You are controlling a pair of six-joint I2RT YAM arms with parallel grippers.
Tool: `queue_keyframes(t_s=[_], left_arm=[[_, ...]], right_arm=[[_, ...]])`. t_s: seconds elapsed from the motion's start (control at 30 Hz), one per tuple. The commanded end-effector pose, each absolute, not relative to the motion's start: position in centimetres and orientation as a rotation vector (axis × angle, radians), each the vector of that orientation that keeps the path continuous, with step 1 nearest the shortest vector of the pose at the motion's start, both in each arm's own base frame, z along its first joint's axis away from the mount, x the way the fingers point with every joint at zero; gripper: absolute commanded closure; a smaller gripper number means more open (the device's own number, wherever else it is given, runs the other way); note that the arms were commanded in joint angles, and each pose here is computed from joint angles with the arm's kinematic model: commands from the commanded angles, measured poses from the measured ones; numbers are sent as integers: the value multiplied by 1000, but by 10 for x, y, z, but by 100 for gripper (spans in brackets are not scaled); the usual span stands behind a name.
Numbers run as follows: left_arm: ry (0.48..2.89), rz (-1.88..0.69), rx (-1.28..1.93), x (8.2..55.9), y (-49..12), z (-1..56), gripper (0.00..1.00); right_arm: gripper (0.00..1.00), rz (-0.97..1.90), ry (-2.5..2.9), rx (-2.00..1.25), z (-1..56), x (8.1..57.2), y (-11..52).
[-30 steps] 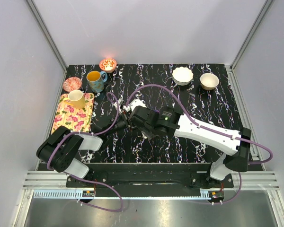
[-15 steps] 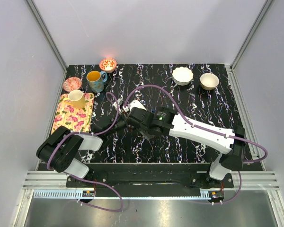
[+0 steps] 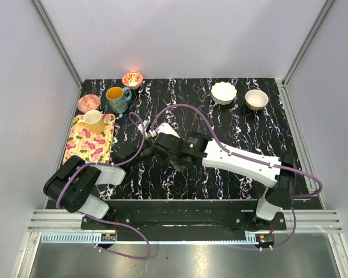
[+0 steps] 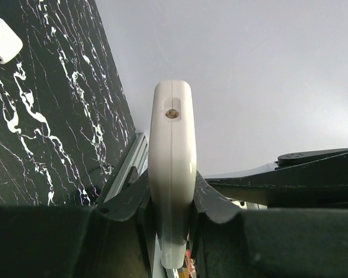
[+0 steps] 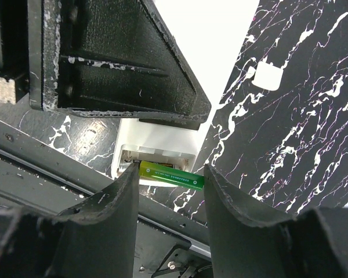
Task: Load the batteries into the remote control
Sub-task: Load the battery into the remote control.
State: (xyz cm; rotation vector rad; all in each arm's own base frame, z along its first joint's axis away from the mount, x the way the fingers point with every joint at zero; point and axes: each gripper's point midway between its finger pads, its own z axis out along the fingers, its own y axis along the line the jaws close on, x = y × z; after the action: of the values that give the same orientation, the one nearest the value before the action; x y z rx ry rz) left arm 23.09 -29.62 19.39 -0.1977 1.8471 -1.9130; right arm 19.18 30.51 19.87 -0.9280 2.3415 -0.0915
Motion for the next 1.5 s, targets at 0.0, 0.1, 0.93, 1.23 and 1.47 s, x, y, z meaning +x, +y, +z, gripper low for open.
queue_keyframes(t_s=[0.0,0.1,0.93,1.23,1.47], left_arm=[[1490,-1999,2,218,-289,269,100],[1487,-2001,2,218,-290,270,100],[1486,-2002,-11,218,-289,268,100],[1496,-1999,-13,218,-289,265,100],[1498,-2000,-15,218,-289,265,100]], right_arm=[[99,-83,2305,-847,206,201,317],[97,-87,2307,-837,206,202,316],[60,-55,2291,-794,219,205,311],[51,-48,2284,-786,223,205,311],[42,-46,2277,-774,226,206,312]])
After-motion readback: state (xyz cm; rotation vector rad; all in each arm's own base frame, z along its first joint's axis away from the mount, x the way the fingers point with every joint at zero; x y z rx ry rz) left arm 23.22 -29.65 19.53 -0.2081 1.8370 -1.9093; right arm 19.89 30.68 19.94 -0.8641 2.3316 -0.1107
